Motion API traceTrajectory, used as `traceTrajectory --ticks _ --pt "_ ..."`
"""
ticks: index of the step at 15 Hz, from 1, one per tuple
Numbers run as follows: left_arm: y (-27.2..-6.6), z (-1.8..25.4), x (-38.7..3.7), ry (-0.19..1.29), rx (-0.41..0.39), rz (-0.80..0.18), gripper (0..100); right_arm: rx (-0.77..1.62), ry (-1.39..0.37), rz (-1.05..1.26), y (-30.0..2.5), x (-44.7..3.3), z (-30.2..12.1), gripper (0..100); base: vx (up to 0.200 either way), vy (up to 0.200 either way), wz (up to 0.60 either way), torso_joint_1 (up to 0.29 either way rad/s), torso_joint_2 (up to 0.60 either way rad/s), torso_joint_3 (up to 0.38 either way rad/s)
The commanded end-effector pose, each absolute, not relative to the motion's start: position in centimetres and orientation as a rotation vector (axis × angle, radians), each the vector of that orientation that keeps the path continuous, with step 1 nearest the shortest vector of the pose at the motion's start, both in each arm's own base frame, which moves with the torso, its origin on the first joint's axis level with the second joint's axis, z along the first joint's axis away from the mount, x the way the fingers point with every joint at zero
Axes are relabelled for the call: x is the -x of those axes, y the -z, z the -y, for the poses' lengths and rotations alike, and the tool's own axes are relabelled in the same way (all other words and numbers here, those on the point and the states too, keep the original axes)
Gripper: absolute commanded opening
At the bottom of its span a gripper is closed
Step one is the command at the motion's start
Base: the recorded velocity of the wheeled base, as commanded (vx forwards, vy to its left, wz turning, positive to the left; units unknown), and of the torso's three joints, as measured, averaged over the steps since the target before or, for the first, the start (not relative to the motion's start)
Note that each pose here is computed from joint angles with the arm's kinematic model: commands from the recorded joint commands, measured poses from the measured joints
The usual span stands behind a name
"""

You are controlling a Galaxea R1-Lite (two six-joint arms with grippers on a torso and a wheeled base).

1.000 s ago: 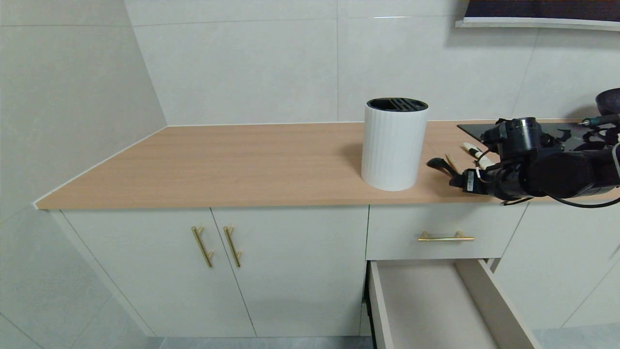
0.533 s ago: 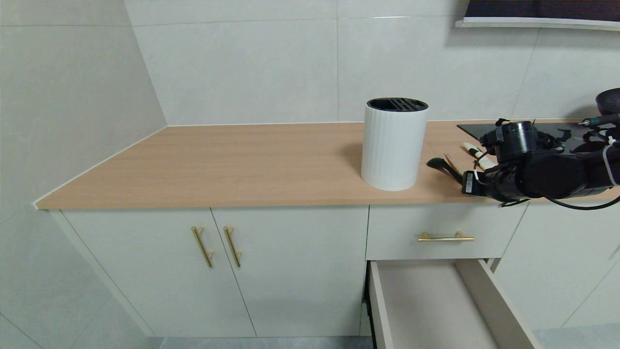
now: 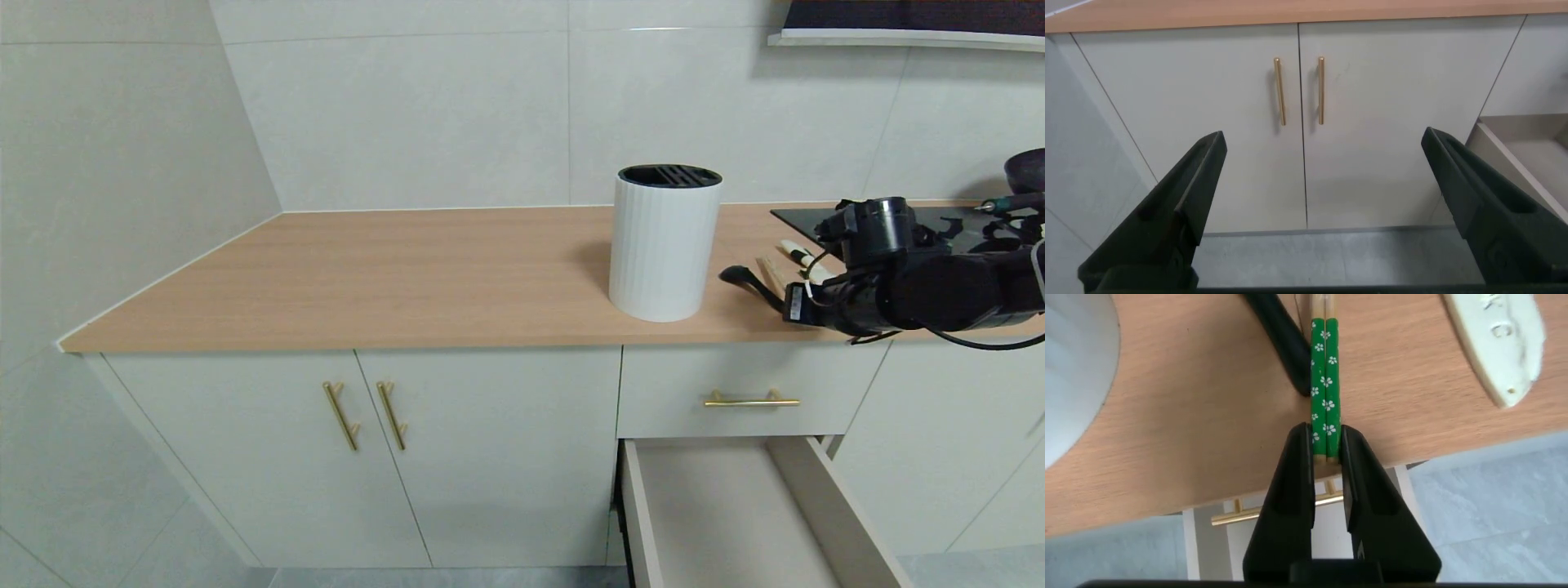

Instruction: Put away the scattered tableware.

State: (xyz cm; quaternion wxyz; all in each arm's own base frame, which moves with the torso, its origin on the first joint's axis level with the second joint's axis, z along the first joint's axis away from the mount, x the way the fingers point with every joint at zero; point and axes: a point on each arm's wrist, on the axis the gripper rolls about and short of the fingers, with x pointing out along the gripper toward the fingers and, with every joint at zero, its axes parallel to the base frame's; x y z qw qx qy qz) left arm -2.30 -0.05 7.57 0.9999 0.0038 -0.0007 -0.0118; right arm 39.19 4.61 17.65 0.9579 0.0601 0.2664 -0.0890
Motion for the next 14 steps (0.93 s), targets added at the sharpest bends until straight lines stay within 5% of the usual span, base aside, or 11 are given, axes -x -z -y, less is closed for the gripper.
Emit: traceTrajectory --ticks 1,8,14 --pt "-7.6 0.1 2.3 0.023 -0.008 0.0 100 -0.136 0.175 -0.491 -20.1 -37.3 -4.3 0 0.0 0.0 0.0 0.0 0.0 0.0" --pt "-7.6 0.1 2.3 0.023 -0.008 0.0 100 -0.179 0.006 -0.463 -27.1 -22.5 -3.2 0 0.0 0.0 0.0 0.0 0.0 0.0" --pt "-7.6 0.1 2.3 0.023 -0.008 0.0 100 -0.166 -0.23 -0.582 -28.7 -14.3 -2.9 0 0.0 0.0 0.0 0.0 0.0 0.0"
